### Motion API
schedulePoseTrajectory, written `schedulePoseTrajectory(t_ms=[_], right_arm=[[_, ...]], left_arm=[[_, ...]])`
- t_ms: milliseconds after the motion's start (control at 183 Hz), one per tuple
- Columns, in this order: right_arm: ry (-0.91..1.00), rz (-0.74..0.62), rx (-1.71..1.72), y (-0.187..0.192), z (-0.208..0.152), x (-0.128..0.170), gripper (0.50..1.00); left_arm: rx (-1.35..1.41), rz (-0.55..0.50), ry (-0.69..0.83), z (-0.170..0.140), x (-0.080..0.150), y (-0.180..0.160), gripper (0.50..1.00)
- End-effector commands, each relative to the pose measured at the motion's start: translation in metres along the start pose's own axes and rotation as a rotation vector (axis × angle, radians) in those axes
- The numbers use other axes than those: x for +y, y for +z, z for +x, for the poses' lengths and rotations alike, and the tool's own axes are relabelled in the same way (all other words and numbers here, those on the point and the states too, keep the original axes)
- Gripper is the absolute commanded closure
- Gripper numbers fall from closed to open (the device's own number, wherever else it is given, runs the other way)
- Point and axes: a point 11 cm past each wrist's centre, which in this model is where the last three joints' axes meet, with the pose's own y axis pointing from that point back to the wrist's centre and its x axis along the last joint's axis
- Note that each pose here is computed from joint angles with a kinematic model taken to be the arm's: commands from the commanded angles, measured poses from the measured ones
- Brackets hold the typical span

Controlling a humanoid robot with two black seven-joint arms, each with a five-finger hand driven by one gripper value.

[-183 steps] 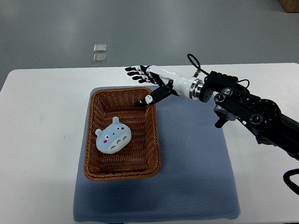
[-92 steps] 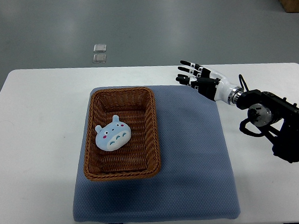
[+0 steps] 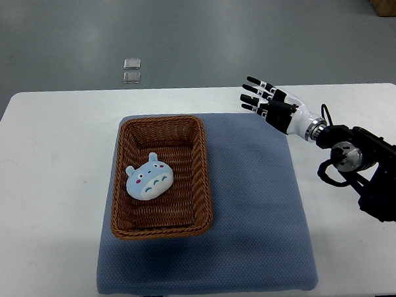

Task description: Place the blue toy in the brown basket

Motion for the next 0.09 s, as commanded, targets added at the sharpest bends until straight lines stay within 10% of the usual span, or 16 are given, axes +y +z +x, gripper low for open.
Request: schedulePoseTrajectory(t_ms=[0, 87], right_arm=[[-0.001, 0.001, -0.019, 0.0027, -0.0018, -0.0008, 0.583], [0.001, -0.001, -0.023, 0.0045, -0.0008, 0.0001, 0.583]], left_arm=[[0.0, 0.0, 0.0, 0.0, 0.0, 0.0, 0.5], [0.001, 0.0, 0.0, 0.0, 0.0, 0.0001, 0.5]])
